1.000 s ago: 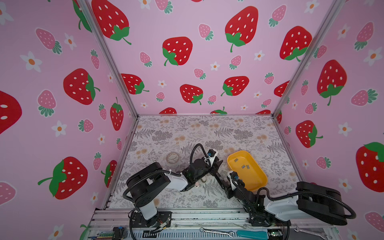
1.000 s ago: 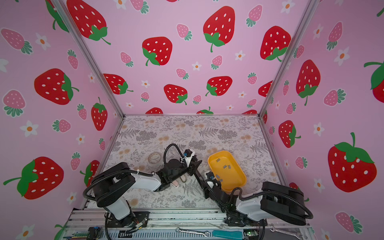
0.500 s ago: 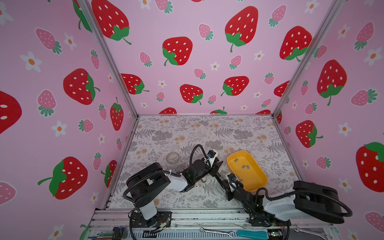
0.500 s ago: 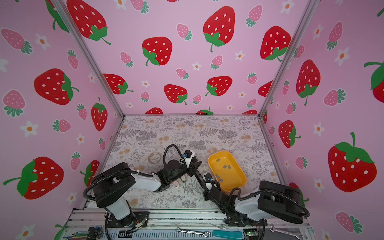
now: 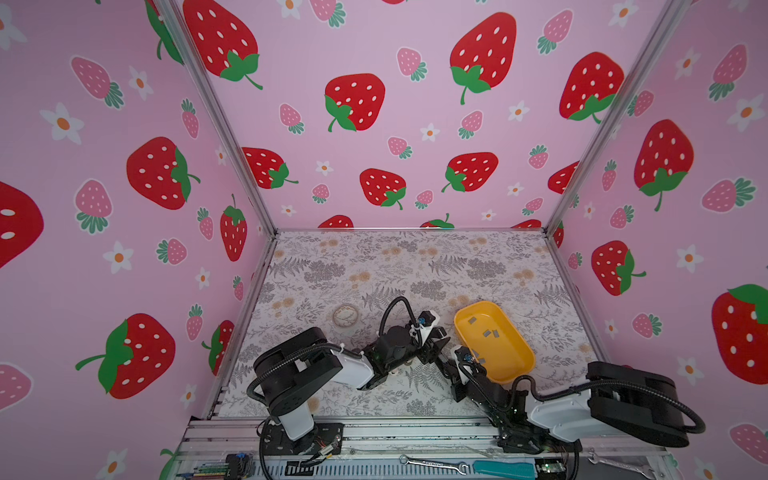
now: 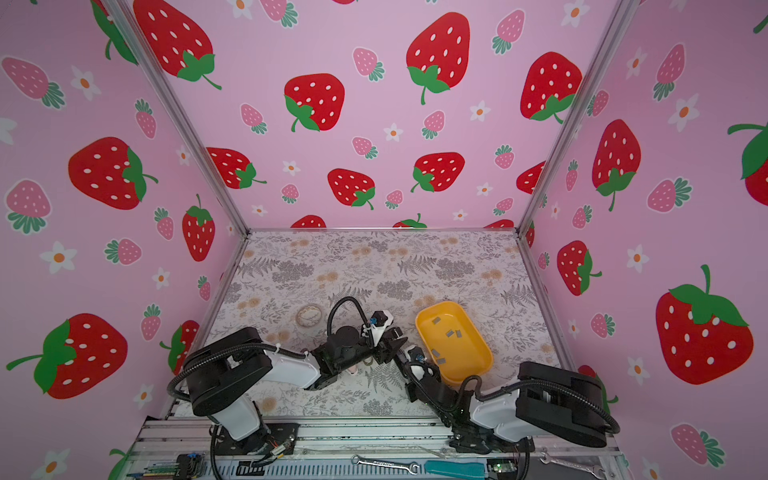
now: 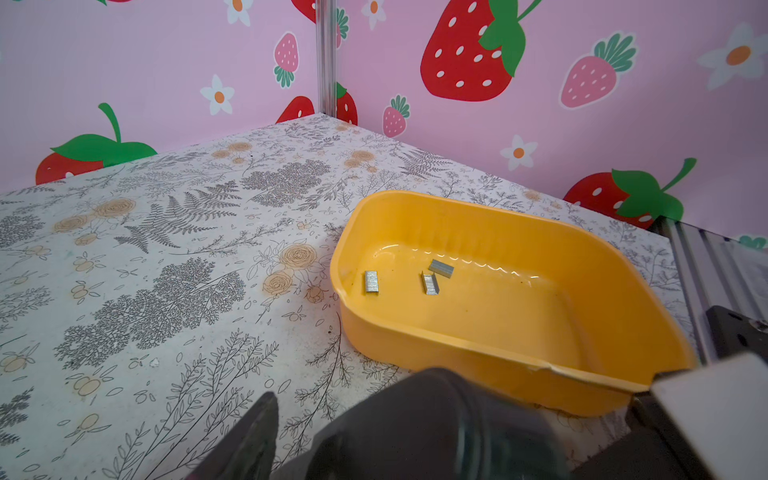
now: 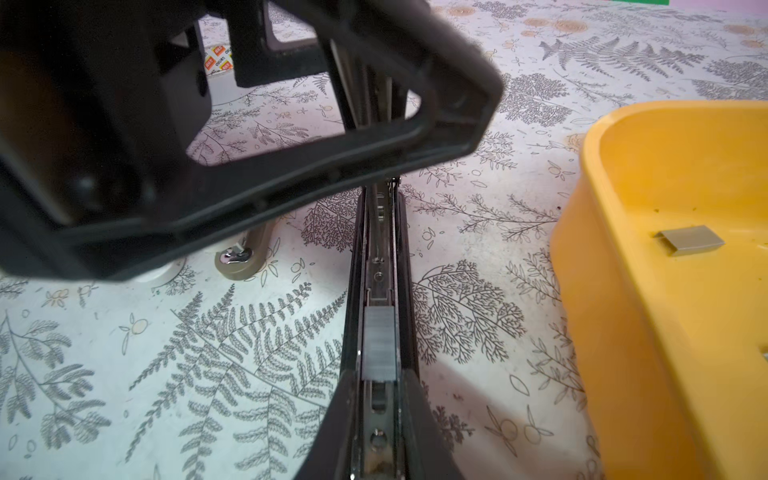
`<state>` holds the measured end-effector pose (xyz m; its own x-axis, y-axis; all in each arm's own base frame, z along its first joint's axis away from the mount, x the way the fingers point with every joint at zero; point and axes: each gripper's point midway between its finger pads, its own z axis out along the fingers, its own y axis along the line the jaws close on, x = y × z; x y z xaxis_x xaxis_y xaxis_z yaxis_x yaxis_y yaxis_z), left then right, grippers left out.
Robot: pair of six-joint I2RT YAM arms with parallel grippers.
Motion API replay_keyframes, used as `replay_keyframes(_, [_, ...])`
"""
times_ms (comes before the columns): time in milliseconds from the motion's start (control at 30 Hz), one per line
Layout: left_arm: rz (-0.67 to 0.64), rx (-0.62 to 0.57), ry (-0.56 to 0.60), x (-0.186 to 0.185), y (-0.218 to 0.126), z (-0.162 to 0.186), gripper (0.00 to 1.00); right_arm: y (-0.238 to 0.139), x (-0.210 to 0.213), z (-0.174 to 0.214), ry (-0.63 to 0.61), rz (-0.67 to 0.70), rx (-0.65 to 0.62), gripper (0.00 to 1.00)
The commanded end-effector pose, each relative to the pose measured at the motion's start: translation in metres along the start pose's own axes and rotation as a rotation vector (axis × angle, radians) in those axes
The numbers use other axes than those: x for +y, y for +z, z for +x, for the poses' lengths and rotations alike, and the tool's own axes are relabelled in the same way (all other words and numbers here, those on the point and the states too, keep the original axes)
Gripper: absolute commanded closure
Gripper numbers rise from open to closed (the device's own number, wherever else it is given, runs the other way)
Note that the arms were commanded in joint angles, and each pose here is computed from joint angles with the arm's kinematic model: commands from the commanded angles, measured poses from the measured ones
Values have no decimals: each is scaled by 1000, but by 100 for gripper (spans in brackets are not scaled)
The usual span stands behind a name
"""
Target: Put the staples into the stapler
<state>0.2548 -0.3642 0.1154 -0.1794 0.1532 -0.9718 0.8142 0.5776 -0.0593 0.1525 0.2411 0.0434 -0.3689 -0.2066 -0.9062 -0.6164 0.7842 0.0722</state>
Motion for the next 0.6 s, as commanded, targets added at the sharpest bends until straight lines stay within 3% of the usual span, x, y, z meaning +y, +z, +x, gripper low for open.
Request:
replay_keyframes(0, [6,-62,22,-2,-4,-16,27,-1,1,-10,43,0,-34,86])
replay_keyframes(267, [37,-65,42,-10,-3,-9,18,-2,0,-10,51,2,-41,86])
replay_keyframes(567, [128,-73,77,-30,-8,0,16,-3,0,-11,58,-2,-45,86])
